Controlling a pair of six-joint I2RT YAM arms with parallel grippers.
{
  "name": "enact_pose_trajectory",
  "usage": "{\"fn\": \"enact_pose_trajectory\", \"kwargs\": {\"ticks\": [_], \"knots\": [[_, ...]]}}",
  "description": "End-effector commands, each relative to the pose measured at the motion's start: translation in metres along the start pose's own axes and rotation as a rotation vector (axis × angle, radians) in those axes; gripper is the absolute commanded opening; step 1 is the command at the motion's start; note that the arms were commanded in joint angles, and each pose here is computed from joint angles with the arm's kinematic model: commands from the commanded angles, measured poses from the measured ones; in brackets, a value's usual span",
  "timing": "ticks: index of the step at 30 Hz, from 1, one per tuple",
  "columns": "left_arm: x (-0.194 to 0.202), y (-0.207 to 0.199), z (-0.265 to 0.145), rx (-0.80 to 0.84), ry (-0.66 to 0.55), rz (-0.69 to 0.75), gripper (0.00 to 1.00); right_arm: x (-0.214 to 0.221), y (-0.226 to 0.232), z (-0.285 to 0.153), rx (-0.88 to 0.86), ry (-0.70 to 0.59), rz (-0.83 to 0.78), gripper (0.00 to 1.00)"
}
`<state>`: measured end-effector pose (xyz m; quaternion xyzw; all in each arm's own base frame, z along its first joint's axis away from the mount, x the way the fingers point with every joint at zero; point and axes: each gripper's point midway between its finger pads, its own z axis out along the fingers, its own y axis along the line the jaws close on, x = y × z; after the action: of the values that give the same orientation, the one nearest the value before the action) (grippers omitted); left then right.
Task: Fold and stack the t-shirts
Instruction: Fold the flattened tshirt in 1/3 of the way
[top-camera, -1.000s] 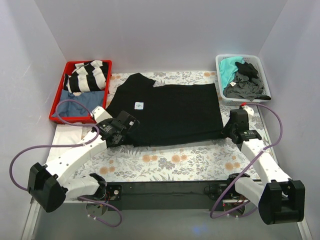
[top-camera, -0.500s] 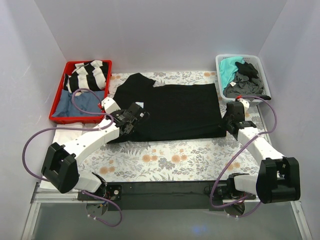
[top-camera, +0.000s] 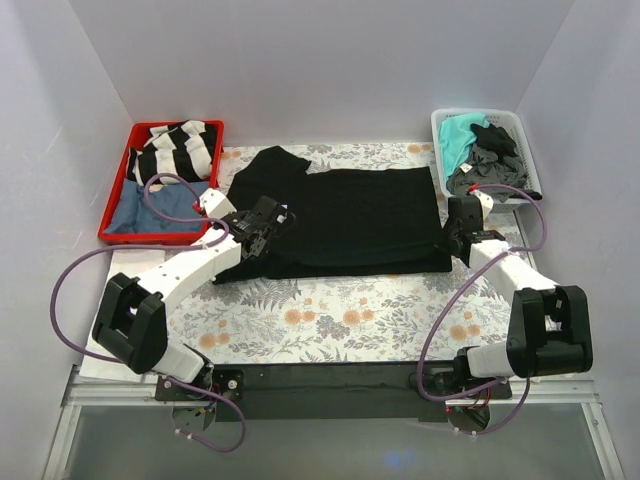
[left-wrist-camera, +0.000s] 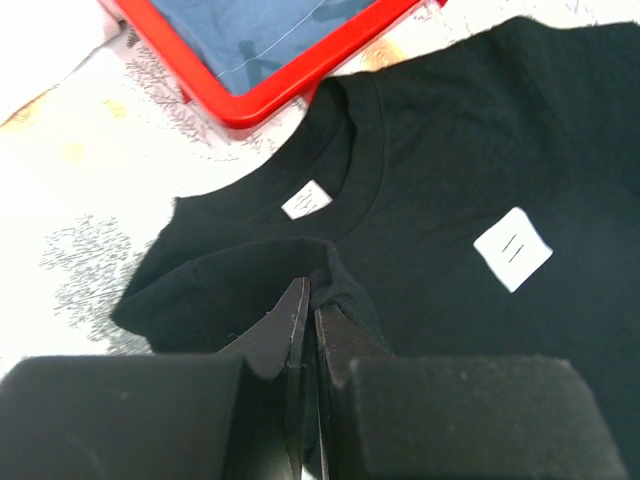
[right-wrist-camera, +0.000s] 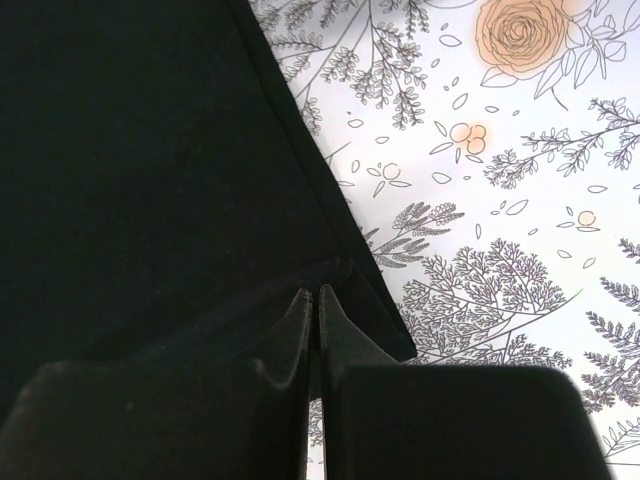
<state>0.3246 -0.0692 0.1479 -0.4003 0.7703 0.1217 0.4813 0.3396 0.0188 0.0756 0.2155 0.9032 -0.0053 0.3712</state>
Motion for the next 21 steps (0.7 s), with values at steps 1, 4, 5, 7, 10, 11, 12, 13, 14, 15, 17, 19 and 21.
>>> {"fn": "enact_pose_trajectory", "kwargs": {"ticks": [1, 4, 5, 7, 10, 11, 12, 13, 14, 15, 17, 19, 21], "knots": [[-0.026, -0.019, 0.007, 0.012, -0.079, -0.106, 0.0, -0.025, 0.003, 0.005, 0.016, -0.073, 0.051, 0.01], [-0.024, -0.03, 0.016, 0.015, -0.077, -0.111, 0.0, -0.021, 0.003, 0.011, 0.024, -0.057, 0.061, 0.01], [-0.024, -0.033, 0.018, 0.018, -0.075, -0.118, 0.0, -0.019, 0.003, 0.012, 0.022, -0.05, 0.062, 0.01], [-0.019, -0.037, 0.026, 0.007, -0.065, -0.115, 0.0, -0.015, 0.004, 0.015, 0.02, -0.036, 0.064, 0.01], [-0.013, -0.042, 0.035, -0.009, -0.054, -0.105, 0.0, -0.014, 0.006, 0.017, 0.015, -0.03, 0.066, 0.01], [-0.011, -0.043, 0.038, -0.013, -0.052, -0.104, 0.0, -0.015, 0.007, 0.017, 0.008, -0.031, 0.066, 0.01], [-0.012, -0.045, 0.041, -0.015, -0.05, -0.107, 0.0, -0.017, 0.008, 0.016, 0.005, -0.034, 0.068, 0.01], [-0.007, -0.046, 0.045, -0.023, -0.043, -0.097, 0.0, -0.02, 0.01, 0.016, 0.0, -0.042, 0.072, 0.01], [-0.007, -0.047, 0.047, -0.025, -0.041, -0.099, 0.0, -0.022, 0.013, 0.016, -0.011, -0.044, 0.074, 0.01], [-0.009, -0.05, 0.049, -0.025, -0.043, -0.106, 0.0, -0.025, 0.015, 0.016, -0.016, -0.048, 0.077, 0.01], [-0.009, -0.054, 0.053, -0.024, -0.042, -0.11, 0.0, -0.033, 0.02, 0.015, -0.031, -0.06, 0.081, 0.01], [-0.014, -0.059, 0.056, -0.019, -0.045, -0.122, 0.0, -0.036, 0.023, 0.017, -0.036, -0.06, 0.083, 0.01], [-0.015, -0.063, 0.061, -0.02, -0.049, -0.124, 0.0, -0.042, 0.027, 0.017, -0.045, -0.071, 0.087, 0.1]]}}
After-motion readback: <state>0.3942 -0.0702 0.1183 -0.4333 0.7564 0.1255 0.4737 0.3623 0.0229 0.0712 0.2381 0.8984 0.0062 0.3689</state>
